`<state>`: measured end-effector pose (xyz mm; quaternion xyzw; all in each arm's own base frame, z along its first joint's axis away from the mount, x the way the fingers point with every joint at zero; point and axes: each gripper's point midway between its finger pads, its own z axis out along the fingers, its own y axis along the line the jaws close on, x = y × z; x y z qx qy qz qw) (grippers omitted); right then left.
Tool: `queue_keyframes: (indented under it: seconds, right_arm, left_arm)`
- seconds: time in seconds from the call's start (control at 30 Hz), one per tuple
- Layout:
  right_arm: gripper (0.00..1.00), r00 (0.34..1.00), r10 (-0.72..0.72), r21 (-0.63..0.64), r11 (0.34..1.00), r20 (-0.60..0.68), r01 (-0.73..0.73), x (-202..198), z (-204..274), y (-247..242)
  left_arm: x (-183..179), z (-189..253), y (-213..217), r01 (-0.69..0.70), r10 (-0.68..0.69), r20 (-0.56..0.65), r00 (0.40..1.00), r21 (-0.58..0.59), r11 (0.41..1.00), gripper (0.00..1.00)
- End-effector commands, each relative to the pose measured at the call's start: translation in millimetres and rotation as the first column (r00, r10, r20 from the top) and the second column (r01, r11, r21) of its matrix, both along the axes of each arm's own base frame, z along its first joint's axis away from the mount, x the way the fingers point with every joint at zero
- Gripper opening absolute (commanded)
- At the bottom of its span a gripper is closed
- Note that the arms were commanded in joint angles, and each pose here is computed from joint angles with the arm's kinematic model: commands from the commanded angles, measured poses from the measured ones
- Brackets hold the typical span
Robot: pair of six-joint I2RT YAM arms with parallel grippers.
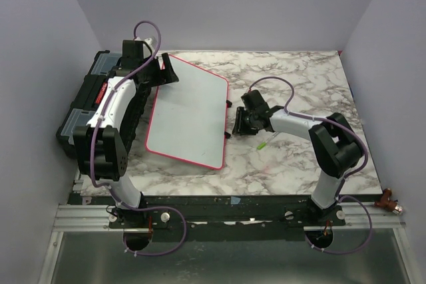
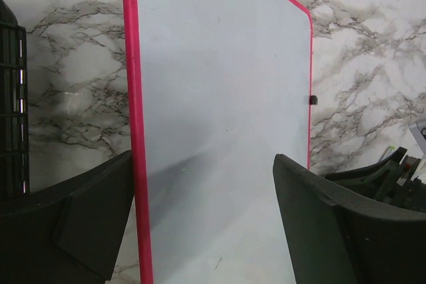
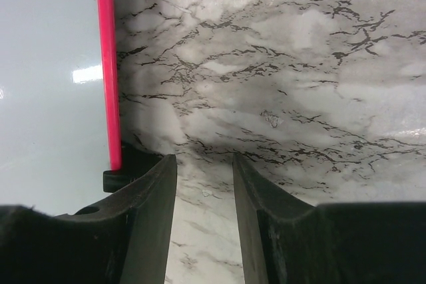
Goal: Write a sentence on the whiteboard
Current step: Move the whiteboard to the center of the board.
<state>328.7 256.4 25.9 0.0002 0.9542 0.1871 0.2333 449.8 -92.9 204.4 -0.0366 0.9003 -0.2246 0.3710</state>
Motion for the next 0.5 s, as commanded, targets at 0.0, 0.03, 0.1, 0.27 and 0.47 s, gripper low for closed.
queue_keyframes:
  seconds: [0.0, 0.03, 0.1, 0.27, 0.47]
  right_arm:
    - [0.42, 1.000, 0.001, -0.049, 0.999, 0.012, 0.000, -3.5, -0.6, -8.2]
    - [0.42, 1.000, -0.001, -0.053, 0.999, 0.012, 0.001, -4.9, 1.3, -10.0]
    - [0.42, 1.000, -0.014, -0.084, 0.996, 0.024, 0.016, -5.6, 4.0, -18.1]
    - [0.44, 0.998, -0.046, -0.157, 0.986, 0.052, 0.054, -10.7, 16.9, -39.8]
    - [0.57, 0.988, -0.095, -0.213, 0.970, 0.121, 0.119, -17.5, 45.6, -66.4]
  left_arm:
    - [3.4, 7.4, -19.5, 0.081, -0.079, 0.033, 0.996, -0.073, 0.994, 0.83]
    - [3.9, 9.4, -22.9, 0.094, -0.091, 0.040, 0.995, -0.076, 0.993, 0.83]
    - [4.7, 10.9, -31.1, 0.121, -0.117, 0.045, 0.992, -0.074, 0.990, 0.83]
    - [7.7, 10.7, -53.6, 0.194, -0.191, 0.046, 0.981, -0.069, 0.979, 0.83]
    - [11.9, 12.9, -90.3, 0.304, -0.301, 0.056, 0.952, -0.047, 0.952, 0.83]
